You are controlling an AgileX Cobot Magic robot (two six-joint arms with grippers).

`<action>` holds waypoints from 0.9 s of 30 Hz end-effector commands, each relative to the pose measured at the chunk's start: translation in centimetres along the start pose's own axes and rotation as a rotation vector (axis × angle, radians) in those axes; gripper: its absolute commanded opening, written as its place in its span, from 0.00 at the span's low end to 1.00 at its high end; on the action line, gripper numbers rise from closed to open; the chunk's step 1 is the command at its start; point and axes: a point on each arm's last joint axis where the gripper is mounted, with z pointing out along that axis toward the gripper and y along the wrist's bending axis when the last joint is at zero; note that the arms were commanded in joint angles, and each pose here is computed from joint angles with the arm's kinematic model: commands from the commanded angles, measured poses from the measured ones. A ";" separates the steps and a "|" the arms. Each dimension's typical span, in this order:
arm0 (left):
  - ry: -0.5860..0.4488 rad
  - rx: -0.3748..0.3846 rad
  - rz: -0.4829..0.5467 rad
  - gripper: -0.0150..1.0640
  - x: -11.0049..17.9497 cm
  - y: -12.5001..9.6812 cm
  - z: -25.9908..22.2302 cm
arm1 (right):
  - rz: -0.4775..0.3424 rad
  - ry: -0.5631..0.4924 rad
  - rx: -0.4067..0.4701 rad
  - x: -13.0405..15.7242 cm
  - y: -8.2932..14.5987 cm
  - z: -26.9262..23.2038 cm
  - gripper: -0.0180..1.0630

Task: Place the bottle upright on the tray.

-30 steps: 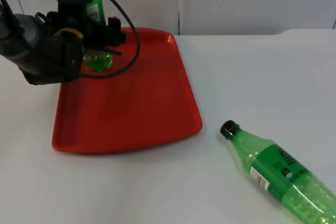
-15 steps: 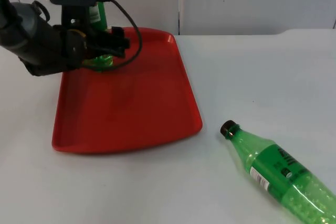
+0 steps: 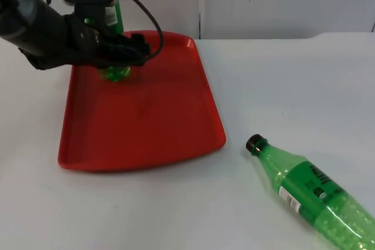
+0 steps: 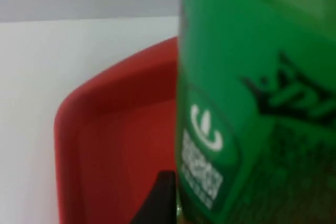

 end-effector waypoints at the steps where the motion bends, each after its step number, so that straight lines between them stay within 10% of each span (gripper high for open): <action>1: 0.015 -0.001 -0.026 0.83 -0.2 -0.2 -0.3 | -0.006 -0.010 -0.008 0.0 0.0 0.0 0.99; 27: 0.102 -0.044 -0.086 0.83 0.1 1.3 -10.4 | -0.006 -0.010 -0.008 0.0 0.0 0.0 0.99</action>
